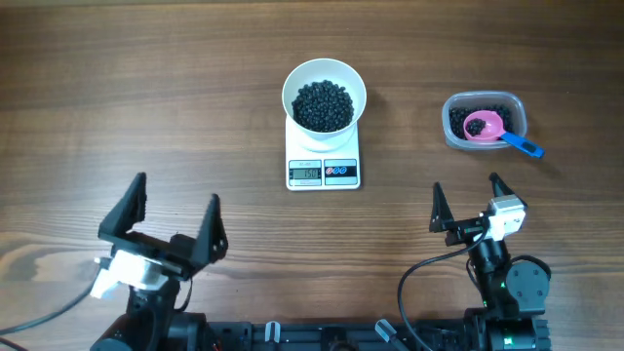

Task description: Scoop item into bowl and weigh 150g on scale

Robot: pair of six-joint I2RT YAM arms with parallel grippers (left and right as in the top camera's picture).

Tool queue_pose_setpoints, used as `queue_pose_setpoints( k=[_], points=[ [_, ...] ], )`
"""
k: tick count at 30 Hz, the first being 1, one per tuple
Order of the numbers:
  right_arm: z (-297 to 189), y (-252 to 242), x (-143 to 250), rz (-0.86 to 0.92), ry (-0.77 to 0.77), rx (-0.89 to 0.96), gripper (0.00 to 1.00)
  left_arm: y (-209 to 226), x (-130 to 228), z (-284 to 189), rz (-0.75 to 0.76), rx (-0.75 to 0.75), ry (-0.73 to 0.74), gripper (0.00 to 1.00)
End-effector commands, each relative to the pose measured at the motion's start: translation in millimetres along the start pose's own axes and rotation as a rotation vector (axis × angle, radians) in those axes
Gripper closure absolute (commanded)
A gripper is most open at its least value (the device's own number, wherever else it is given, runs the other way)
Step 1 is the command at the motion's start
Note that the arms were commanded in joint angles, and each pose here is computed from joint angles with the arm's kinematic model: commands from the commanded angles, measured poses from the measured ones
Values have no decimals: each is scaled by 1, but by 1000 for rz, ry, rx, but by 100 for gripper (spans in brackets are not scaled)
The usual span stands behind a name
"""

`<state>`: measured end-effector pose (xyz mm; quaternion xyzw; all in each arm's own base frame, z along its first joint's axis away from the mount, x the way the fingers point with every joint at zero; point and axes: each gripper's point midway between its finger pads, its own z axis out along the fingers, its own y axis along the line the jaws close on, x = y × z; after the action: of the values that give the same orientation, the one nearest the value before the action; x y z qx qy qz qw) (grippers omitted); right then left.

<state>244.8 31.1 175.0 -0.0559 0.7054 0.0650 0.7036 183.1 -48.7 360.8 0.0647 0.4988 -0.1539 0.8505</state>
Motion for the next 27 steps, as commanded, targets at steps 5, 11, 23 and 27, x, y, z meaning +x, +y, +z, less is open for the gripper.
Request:
queue_pose_setpoints(
  k=[5,11,23,27],
  points=[
    [-1,-2,-2,-11,-11,13,0,26,34,-6,-147,-116,-39,0],
    [-1,-2,-2,-12,-11,13,0,29,58,-12,-146,-115,-45,0],
    [-1,-2,-2,-12,-11,13,0,52,132,-25,-173,-261,242,0],
    [-1,-2,-2,-11,-11,13,0,55,164,-37,-186,-291,376,0]
  ],
)
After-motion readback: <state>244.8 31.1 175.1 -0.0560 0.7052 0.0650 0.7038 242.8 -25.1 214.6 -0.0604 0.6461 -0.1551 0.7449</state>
